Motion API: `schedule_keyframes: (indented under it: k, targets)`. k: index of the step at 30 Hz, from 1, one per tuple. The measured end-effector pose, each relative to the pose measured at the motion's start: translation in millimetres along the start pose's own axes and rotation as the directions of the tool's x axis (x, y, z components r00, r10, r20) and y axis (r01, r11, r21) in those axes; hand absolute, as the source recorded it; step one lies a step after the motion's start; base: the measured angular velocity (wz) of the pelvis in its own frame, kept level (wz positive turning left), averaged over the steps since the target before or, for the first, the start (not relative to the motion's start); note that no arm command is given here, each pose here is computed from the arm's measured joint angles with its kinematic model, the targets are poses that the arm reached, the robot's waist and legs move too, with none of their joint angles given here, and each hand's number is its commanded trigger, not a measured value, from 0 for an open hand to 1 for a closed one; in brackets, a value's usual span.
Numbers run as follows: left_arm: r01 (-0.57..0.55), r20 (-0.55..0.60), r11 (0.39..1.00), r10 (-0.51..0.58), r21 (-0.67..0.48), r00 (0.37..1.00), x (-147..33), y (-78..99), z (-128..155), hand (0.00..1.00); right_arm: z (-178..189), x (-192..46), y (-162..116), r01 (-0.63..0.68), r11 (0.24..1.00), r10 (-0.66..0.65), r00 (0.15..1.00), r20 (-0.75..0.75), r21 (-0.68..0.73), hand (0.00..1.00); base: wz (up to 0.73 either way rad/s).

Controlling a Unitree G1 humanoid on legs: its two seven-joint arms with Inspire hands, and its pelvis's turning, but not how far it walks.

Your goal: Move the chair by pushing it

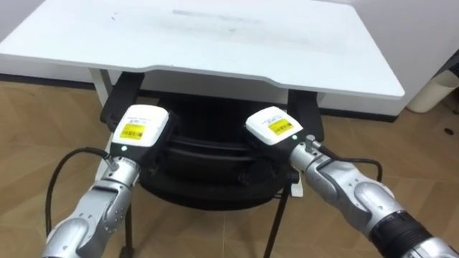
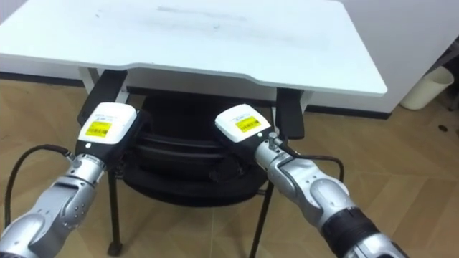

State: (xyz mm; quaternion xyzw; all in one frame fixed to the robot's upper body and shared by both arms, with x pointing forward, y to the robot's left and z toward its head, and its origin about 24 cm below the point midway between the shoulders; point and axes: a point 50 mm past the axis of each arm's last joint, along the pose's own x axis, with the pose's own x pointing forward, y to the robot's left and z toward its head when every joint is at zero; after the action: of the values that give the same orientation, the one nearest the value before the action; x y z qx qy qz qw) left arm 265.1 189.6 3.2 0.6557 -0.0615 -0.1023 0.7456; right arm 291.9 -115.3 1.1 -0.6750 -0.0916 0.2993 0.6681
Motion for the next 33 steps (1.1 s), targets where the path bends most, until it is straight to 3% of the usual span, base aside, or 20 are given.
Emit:
schedule_keyframes:
  k: [21,33]
  targets:
    - [-0.001,-0.018,1.000,0.001,-0.027,1.000,-5.3,-5.8,-2.2,1.00,3.9,0.8,-3.3,-0.008,1.000,0.009,1.000,0.023,-0.030,1.00,0.02]
    - [0.021,-0.002,1.000,-0.021,-0.021,1.000,-6.5,-9.6,-0.1,1.00,2.1,-5.4,5.1,-0.015,1.000,0.016,1.000,0.024,-0.019,1.00,0.35]
